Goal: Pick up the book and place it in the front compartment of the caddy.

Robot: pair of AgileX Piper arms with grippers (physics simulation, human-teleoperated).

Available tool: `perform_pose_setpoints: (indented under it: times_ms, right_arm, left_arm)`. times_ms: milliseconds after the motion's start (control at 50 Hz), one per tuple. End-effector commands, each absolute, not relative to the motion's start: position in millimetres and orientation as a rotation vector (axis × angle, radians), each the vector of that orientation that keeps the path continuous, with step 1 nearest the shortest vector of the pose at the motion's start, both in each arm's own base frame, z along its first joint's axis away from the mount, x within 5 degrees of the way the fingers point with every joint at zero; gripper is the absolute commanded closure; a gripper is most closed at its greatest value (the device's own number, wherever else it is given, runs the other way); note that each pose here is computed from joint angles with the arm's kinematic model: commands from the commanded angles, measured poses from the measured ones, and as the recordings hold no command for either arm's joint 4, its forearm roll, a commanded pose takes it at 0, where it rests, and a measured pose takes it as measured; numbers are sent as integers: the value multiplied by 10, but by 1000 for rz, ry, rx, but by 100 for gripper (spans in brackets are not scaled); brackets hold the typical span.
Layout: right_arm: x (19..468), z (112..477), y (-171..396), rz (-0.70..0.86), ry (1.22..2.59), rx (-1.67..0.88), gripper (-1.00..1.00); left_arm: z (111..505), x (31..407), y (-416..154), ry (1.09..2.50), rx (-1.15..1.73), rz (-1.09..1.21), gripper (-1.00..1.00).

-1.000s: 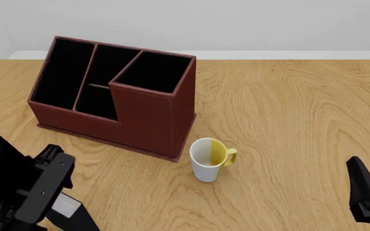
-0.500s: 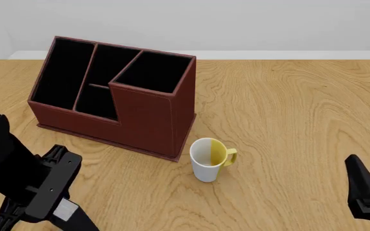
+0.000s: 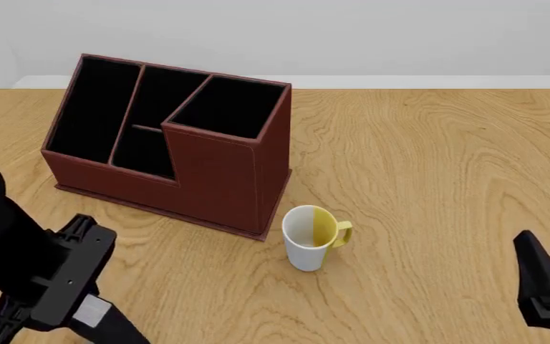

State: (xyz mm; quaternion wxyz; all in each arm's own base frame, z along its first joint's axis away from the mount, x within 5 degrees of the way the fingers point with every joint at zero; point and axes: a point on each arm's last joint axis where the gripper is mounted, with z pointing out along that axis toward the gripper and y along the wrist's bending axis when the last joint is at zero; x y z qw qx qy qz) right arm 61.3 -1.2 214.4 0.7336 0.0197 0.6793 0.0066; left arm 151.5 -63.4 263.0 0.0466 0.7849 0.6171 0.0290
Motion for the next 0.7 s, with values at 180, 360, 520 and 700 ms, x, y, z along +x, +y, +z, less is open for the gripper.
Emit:
perform_pose_setpoints:
  times_ms: [180,360,520,700]
  right_arm:
    - [563,2156,-12,11,1473,41,-100]
    - [560,2162,-9,11,1468,32,-100]
    - [557,2172,-9,7,1463,31,-100]
    - [555,2182,-7,11,1460,27,-100]
  left_arm:
    - [2798,1533,-391,1821,2360,182,100]
    - [2921,1512,-338,1782,2331,244,100]
    - [3039,1489,-296,1734,2316,305,100]
    - [3159,1435,-256,1643,2330,380,100]
